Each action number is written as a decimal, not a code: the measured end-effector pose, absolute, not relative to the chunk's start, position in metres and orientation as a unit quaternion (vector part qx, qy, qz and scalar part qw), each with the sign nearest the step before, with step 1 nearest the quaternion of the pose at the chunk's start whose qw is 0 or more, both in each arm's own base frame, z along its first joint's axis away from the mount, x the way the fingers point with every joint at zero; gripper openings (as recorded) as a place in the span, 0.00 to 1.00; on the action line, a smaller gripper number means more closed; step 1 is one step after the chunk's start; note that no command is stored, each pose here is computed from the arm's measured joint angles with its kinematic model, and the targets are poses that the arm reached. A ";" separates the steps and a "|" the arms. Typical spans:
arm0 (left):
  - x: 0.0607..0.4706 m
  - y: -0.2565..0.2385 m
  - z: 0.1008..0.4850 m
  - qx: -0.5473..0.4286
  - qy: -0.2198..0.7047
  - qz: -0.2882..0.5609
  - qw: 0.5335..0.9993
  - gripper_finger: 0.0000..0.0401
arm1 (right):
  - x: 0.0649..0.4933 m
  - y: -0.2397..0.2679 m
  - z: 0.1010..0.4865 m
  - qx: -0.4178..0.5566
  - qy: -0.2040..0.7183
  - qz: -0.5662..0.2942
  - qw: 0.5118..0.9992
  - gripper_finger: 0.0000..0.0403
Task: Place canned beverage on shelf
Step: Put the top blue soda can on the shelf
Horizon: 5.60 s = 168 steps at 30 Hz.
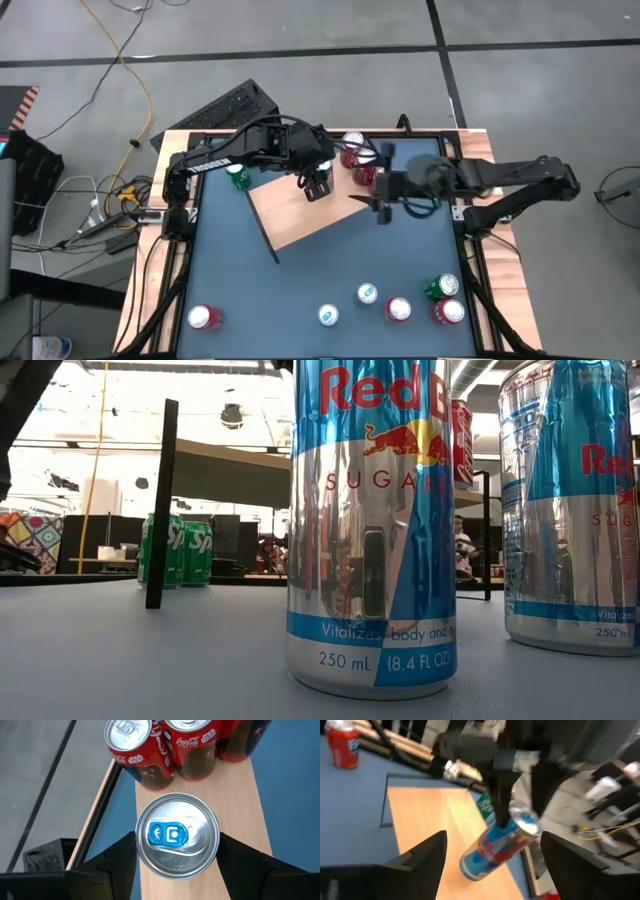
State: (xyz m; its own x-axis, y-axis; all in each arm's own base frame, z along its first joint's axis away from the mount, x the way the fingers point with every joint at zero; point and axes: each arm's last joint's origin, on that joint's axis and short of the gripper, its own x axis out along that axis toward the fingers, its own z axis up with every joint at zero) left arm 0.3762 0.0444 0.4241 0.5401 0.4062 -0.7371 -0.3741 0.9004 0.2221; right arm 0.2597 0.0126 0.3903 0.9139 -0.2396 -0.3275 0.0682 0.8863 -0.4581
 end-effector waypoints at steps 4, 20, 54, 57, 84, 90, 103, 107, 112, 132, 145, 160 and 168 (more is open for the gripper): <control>0.377 0.040 0.424 0.031 0.427 0.215 0.878 0.55 | 0.279 -0.010 0.384 -0.185 0.200 -0.029 0.962 0.80; 0.378 0.028 0.426 0.067 0.422 0.204 0.881 0.55 | 0.301 -0.043 0.378 -0.136 0.176 0.021 0.975 0.79; 0.367 0.012 0.440 0.086 0.401 0.193 0.891 0.55 | 0.300 -0.064 0.382 -0.132 0.153 0.006 0.979 0.79; 0.367 0.012 0.441 0.085 0.396 0.194 0.893 0.55 | 0.302 -0.068 0.379 -0.112 0.155 0.021 0.981 0.79; 0.369 0.011 0.443 0.095 0.386 0.179 0.900 0.55 | 0.305 -0.067 0.375 -0.108 0.155 0.048 0.981 0.35; 0.369 0.009 0.443 0.097 0.385 0.177 0.901 0.55 | 0.305 -0.067 0.375 -0.110 0.155 0.049 0.981 0.53; 0.373 0.009 0.446 0.110 0.368 0.181 0.905 0.55 | 0.307 -0.062 0.373 -0.112 0.163 0.055 0.979 0.91; 0.373 0.009 0.447 0.110 0.362 0.181 0.908 0.55 | 0.307 -0.062 0.374 -0.108 0.162 0.053 0.979 0.84; 0.373 0.009 0.446 0.111 0.366 0.180 0.906 0.55 | 0.307 -0.063 0.373 -0.105 0.168 0.032 0.980 0.73; 0.370 0.005 0.447 0.130 0.375 0.119 0.910 0.71 | 0.307 -0.060 0.372 -0.123 0.172 0.041 0.976 0.42; 0.333 0.006 0.476 0.089 0.344 0.158 0.921 0.76 | 0.302 -0.083 0.374 -0.113 0.162 0.011 0.980 0.42; 0.337 0.006 0.472 0.113 0.336 0.137 0.925 0.76 | 0.292 -0.114 0.377 -0.056 0.084 0.088 0.991 0.42; 0.346 0.012 0.464 0.098 0.325 0.088 0.936 0.76 | 0.290 -0.103 0.381 -0.074 0.081 0.101 0.989 0.42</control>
State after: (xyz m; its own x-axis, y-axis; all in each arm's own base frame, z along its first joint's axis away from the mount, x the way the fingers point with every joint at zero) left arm 0.3459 0.0116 0.4642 0.7725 0.2294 -0.5921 -0.1018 0.9651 0.2411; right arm 0.2901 -0.1034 0.3811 0.9662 0.1887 -0.1760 -0.2128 0.9684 -0.1299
